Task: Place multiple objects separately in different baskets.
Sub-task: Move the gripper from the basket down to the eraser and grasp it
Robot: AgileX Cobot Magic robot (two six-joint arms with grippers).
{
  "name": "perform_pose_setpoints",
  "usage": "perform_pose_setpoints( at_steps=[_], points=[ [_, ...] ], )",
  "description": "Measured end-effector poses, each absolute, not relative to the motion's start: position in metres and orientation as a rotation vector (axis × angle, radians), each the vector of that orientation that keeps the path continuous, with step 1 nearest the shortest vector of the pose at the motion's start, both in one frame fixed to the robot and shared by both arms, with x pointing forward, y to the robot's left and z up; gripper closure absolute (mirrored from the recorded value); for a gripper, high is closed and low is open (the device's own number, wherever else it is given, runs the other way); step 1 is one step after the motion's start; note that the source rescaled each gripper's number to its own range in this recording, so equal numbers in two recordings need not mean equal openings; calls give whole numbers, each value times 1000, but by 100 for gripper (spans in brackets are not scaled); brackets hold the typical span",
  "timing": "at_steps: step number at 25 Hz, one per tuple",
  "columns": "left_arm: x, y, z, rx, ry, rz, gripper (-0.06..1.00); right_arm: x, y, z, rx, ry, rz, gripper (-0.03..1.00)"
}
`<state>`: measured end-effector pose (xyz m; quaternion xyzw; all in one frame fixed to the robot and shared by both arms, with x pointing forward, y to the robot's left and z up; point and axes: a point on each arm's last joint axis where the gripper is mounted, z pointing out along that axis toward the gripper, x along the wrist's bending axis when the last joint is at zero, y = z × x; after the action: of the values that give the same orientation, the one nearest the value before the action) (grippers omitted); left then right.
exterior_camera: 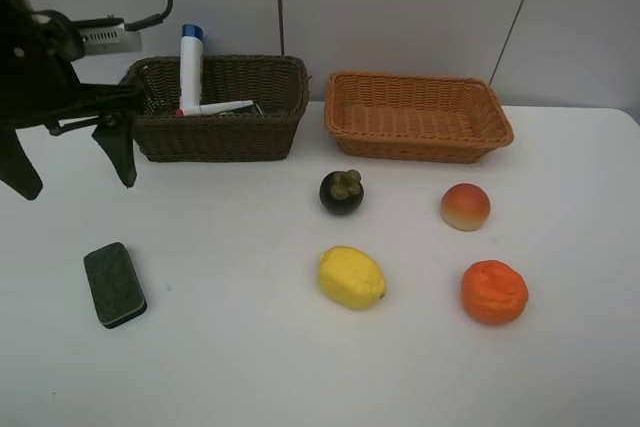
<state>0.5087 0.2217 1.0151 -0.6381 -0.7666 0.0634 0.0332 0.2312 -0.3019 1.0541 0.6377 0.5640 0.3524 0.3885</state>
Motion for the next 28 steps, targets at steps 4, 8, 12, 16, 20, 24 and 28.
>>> perform_pose_setpoints(
  at_steps=[4,8,12,16,20,24,28],
  points=[
    [486,228,982,-1836,-2316,254,-5,231,-302,1054,1622,1434,896,14],
    [481,230,955,-1809,-2363,230,-5,231,-302,1054,1622,1434,896,14],
    [482,230,930,-1775,-2406,209,-5,231,-302,1054,1622,1434,896,14],
    [489,228,910,-1757,-2429,196,-5,231,-302,1054,1622,1434,896,14],
    [491,228,897,-1737,-2416,204,-5,231,-302,1054,1622,1434,896,14],
    [495,227,891,-1740,-2439,190,-5,231,-302,1054,1622,1434,896,14],
    [501,226,890,-1756,-2503,148,-5,231,-302,1054,1622,1434,896,14]
  ],
)
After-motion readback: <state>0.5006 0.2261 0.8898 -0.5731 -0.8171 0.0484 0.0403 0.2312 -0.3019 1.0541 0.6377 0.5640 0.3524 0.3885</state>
